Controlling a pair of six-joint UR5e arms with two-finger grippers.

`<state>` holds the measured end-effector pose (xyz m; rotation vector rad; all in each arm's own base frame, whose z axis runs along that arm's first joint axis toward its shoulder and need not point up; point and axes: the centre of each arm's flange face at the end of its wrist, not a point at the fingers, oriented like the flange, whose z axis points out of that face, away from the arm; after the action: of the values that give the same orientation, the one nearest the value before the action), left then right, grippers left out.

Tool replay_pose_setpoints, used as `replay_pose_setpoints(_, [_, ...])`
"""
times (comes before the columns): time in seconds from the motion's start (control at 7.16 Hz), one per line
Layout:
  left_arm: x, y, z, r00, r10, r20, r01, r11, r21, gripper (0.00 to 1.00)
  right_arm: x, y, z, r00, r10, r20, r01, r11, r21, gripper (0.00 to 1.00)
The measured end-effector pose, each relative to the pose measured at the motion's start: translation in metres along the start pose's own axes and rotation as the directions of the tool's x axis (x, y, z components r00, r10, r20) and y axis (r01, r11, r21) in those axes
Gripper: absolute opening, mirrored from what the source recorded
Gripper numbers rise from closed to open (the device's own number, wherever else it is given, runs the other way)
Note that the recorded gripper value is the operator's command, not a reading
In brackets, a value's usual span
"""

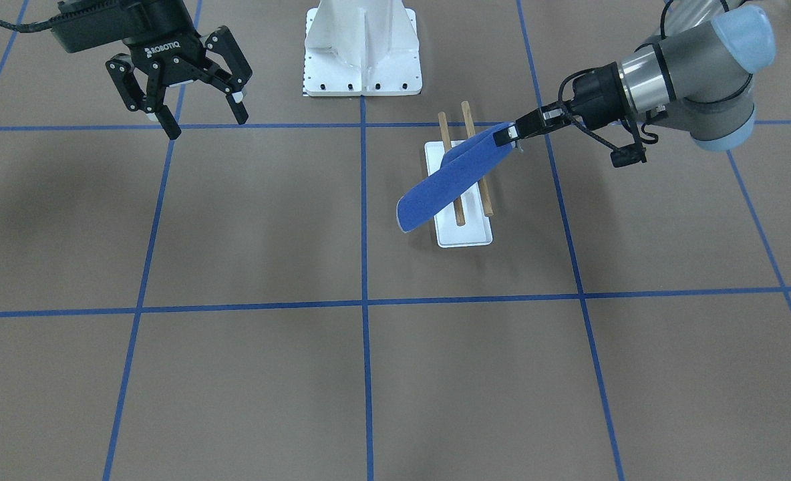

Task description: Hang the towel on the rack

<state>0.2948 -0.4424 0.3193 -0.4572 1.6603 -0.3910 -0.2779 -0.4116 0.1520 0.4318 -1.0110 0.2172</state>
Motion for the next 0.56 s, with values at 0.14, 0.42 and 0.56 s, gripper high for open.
replay_pose_setpoints(0.14, [-0.008, -0.005, -0.005, 1.0, 0.002, 0.001, -0.002, 1.0, -0.001, 0.0, 0.004, -0.001, 0.0, 1.0, 0.0, -0.007, 0.0, 1.0, 0.002, 1.0])
replay_pose_setpoints(0.42, [-0.028, -0.018, -0.009, 1.0, 0.005, 0.003, -0.005, 1.0, -0.007, 0.0, 0.008, -0.003, 0.001, 1.0, 0.003, -0.015, -0.003, 1.0, 0.005, 1.0])
replay_pose_setpoints(0.56, [-0.041, -0.025, -0.011, 1.0, 0.003, 0.005, -0.003, 1.0, -0.007, 0.0, 0.009, -0.004, 0.001, 1.0, 0.004, -0.017, -0.004, 1.0, 0.006, 1.0])
